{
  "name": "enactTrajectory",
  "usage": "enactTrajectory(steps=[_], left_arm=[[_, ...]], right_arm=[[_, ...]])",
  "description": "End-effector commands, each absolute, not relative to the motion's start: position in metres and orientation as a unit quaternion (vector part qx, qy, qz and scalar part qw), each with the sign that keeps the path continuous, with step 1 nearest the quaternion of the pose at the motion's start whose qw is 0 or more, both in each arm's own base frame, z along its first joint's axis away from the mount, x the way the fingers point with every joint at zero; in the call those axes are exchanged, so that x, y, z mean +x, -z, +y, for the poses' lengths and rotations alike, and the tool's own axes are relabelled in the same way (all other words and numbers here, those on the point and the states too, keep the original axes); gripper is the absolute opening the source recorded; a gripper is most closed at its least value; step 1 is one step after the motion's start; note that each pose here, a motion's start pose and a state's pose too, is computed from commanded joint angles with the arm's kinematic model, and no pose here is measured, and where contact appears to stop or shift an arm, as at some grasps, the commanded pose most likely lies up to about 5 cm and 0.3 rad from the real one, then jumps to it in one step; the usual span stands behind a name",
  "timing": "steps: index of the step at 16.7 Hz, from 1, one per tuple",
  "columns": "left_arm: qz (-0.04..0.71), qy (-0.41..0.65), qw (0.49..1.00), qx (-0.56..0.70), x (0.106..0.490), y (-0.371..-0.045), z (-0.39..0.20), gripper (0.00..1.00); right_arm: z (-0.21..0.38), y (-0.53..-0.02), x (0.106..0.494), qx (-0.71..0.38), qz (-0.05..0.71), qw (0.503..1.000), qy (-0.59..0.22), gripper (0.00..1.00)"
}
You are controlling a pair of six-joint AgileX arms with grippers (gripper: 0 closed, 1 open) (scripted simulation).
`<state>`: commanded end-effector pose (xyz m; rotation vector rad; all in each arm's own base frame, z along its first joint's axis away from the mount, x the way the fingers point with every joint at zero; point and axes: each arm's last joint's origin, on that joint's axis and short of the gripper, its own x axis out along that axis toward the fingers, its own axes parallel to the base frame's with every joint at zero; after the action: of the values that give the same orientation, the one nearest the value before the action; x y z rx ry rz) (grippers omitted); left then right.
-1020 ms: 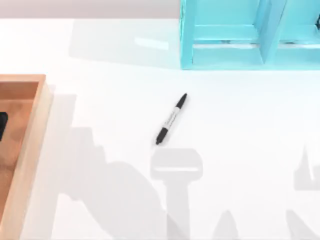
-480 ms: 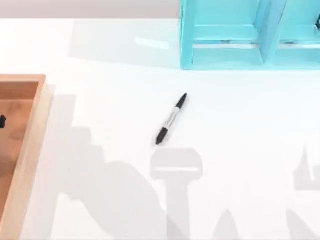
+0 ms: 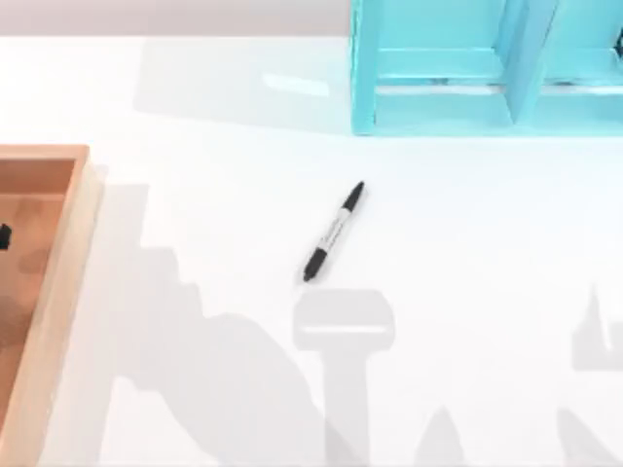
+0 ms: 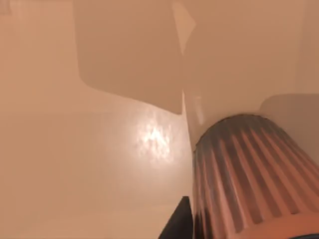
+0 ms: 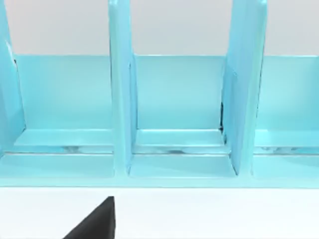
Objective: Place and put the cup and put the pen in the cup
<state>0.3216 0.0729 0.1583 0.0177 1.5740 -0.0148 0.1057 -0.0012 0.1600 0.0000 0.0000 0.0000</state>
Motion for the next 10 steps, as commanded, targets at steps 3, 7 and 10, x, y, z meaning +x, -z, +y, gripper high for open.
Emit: enactTrajectory(steps=[3, 7, 10], left_arm=[[0.708, 0.007, 0.706, 0.008, 0.3216, -0.1583, 0.0729, 0.00], [0.707, 0.007, 0.707, 0.009, 0.3215, -0.1593, 0.0724, 0.00], [0.712, 0.003, 0.702, 0.002, 0.3245, -0.1614, 0.0752, 0.00]], right_arm=[[-0.0012, -0.1600, 0.1057, 0.000, 0.000, 1.000, 0.000, 1.00], [-0.0012, -0.1600, 0.1057, 0.000, 0.000, 1.000, 0.000, 1.00], [-0.0012, -0.1600, 0.1057, 0.000, 0.000, 1.000, 0.000, 1.00]])
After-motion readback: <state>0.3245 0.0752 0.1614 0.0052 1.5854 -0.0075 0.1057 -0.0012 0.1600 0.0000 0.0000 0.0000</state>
